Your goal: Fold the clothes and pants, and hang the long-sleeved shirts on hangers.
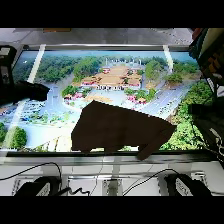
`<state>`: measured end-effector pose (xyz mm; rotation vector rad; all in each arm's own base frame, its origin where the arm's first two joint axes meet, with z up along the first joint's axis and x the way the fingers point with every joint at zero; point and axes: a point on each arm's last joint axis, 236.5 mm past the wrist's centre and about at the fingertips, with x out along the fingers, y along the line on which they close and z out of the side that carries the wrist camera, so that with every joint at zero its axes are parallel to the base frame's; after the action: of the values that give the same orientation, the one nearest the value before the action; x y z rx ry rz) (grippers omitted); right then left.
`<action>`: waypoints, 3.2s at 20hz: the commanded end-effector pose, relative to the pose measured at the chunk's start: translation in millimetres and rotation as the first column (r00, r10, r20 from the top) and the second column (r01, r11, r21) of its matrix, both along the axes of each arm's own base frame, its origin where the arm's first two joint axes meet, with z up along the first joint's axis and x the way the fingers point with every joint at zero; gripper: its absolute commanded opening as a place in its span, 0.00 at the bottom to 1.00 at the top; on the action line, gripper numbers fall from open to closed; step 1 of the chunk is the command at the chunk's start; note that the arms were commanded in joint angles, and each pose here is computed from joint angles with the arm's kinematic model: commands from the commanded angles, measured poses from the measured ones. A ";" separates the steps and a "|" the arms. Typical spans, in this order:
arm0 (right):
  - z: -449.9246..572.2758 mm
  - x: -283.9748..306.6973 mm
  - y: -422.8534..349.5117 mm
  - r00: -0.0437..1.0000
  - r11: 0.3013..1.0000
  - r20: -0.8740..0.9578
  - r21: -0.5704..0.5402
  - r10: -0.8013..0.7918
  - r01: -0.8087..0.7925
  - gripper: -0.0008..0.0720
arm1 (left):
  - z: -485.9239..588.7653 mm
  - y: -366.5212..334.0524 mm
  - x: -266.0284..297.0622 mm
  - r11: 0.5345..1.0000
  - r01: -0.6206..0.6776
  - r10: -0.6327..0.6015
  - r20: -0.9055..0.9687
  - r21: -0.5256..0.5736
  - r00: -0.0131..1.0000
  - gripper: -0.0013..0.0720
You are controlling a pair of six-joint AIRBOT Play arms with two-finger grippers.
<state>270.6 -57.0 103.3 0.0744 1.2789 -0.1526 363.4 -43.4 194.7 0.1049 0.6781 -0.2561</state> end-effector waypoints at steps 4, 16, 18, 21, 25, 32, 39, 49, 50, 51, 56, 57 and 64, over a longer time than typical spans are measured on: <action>6.7 7.7 13.2 0.975 0.999 0.223 0.034 -0.023 0.016 0.63 | -17.1 -7.2 -34.2 1.000 0.017 -0.018 -0.038 -0.024 0.999 0.48; -148.3 -14.7 35.8 0.844 0.922 -0.479 0.158 -0.243 0.354 0.77 | -25.9 -21.3 -28.5 0.995 0.036 -0.043 -0.074 -0.095 0.996 0.47; -162.6 -12.6 36.1 0.806 0.898 -0.512 0.139 -0.297 0.419 0.73 | -27.3 -21.2 -27.8 0.995 0.035 -0.043 -0.079 -0.095 0.996 0.47; -177.7 -4.2 38.9 0.793 0.880 -0.518 0.147 -0.320 0.451 0.73 | -31.0 -21.2 -25.9 0.995 0.034 -0.043 -0.090 -0.096 0.995 0.48; -191.0 7.4 40.0 0.786 0.859 -0.507 0.155 -0.354 0.487 0.73 | -40.0 -21.2 -21.7 0.995 0.032 -0.043 -0.116 -0.097 0.992 0.47; -207.5 7.5 41.4 0.766 0.855 -0.537 0.148 -0.354 0.498 0.62 | -57.6 -21.2 -14.3 0.995 0.027 -0.044 -0.167 -0.100 0.985 0.48; -210.7 8.4 41.3 0.767 0.856 -0.537 0.147 -0.352 0.496 0.17 | -58.0 -21.2 -14.2 0.995 0.027 -0.044 -0.168 -0.100 0.985 0.47; -122.7 94.4 50.2 0.965 0.959 -0.253 0.253 -0.062 0.128 0.03 | -54.0 -19.9 -9.0 0.995 0.020 -0.034 -0.142 -0.100 0.989 0.47; -100.2 111.8 52.1 0.988 0.971 -0.155 0.238 0.012 0.026 0.03 | -53.4 -19.6 -8.3 0.995 0.019 -0.032 -0.138 -0.100 0.990 0.47; -77.3 125.9 49.8 0.998 0.978 -0.052 0.208 0.038 -0.026 0.03 | -53.9 -19.5 -8.9 0.995 0.019 -0.033 -0.141 -0.099 0.989 0.48; -9.6 96.8 17.7 0.979 0.996 0.201 0.075 0.039 -0.055 0.03 | -68.8 -1.2 -10.8 1.000 0.003 -0.004 -0.165 -0.008 0.986 0.47; -11.5 75.1 10.6 0.979 0.997 0.201 0.066 0.025 -0.038 0.03 | -80.4 1.2 -14.2 1.000 0.000 0.000 -0.190 0.003 0.982 0.48; -47.3 -4.8 12.7 0.969 0.995 0.241 0.091 -0.059 0.038 0.03 | -191.2 -88.0 -97.8 0.908 0.001 -0.226 -0.490 -0.418 0.842 0.78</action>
<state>283.9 -49.2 67.4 0.1786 1.0706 -0.1262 302.1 -81.6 27.7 -0.0910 1.0730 -0.4017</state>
